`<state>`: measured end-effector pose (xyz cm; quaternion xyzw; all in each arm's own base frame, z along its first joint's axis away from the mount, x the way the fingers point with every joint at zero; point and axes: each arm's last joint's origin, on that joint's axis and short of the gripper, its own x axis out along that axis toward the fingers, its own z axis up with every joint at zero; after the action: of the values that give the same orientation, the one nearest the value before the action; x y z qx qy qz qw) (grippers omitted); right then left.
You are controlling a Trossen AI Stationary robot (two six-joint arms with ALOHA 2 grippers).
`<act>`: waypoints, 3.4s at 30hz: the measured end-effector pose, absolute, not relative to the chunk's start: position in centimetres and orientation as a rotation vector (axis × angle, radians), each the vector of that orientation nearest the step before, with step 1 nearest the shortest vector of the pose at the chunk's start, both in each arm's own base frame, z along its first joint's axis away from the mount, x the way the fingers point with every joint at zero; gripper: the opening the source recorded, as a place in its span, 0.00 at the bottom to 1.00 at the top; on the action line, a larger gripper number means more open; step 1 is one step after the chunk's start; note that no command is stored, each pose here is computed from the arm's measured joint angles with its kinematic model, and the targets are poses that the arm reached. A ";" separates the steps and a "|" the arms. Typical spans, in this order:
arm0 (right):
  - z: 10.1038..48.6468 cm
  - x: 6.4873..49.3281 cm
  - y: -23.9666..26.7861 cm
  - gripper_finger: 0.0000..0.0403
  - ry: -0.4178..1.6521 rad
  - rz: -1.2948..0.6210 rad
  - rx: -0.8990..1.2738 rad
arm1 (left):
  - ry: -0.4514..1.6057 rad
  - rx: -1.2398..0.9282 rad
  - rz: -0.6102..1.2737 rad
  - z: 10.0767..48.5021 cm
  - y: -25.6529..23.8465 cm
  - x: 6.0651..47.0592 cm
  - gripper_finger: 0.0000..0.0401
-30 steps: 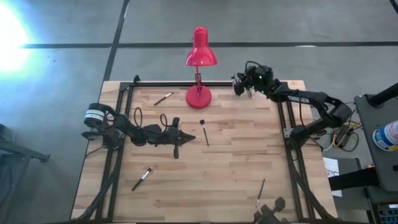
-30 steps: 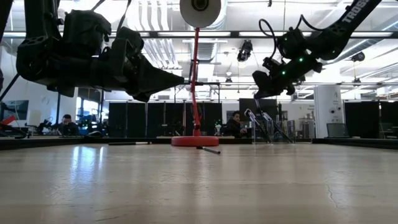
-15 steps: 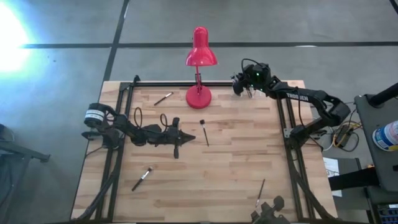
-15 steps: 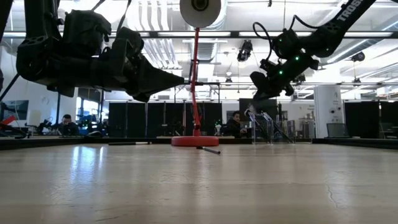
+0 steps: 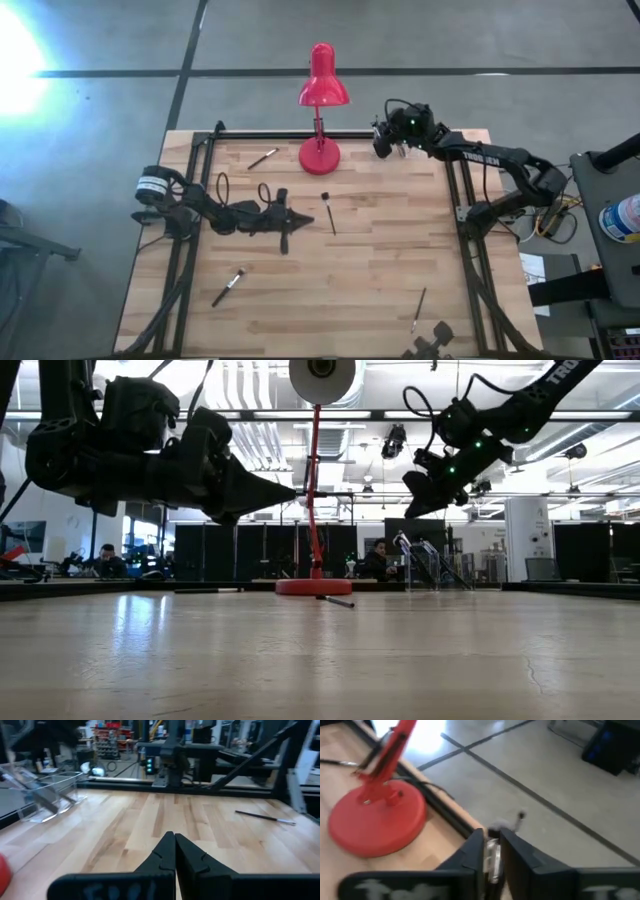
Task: Sort items
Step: Put the black foundation brush into the transparent organizer, then put the black brow brush into the transparent organizer
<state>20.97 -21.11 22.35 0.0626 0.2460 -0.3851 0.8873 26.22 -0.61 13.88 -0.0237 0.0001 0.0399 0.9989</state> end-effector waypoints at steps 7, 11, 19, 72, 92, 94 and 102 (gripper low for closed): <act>21.9 21.2 -20.1 0.02 0.405 -0.785 0.063 | 0.007 -0.049 0.115 13.8 -0.4 26.2 0.00; 22.9 21.3 -22.2 0.02 0.404 -0.856 0.088 | 0.006 -0.049 0.115 13.8 -0.4 26.2 0.00; 24.0 23.6 -26.8 0.02 0.625 -0.871 0.177 | 0.008 -0.034 0.115 13.8 -0.4 26.2 0.00; 20.7 18.2 -14.1 0.02 0.302 -0.617 0.023 | 0.095 -0.153 0.351 13.0 3.2 25.7 0.00; 20.9 15.4 -10.6 0.02 0.102 -0.577 -0.016 | 0.425 -0.198 0.333 13.4 8.1 30.9 0.00; 20.9 15.4 -10.6 0.02 0.104 -0.577 -0.020 | 0.443 -0.175 0.318 13.3 7.9 31.4 0.01; 21.1 15.5 -10.6 0.02 0.112 -0.577 -0.008 | 0.504 -0.136 0.295 11.8 7.6 32.9 0.15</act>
<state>15.49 -10.64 21.14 -0.0040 0.0551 -0.2842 0.9572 32.92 7.61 11.80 -0.0669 0.2482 0.1452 0.9554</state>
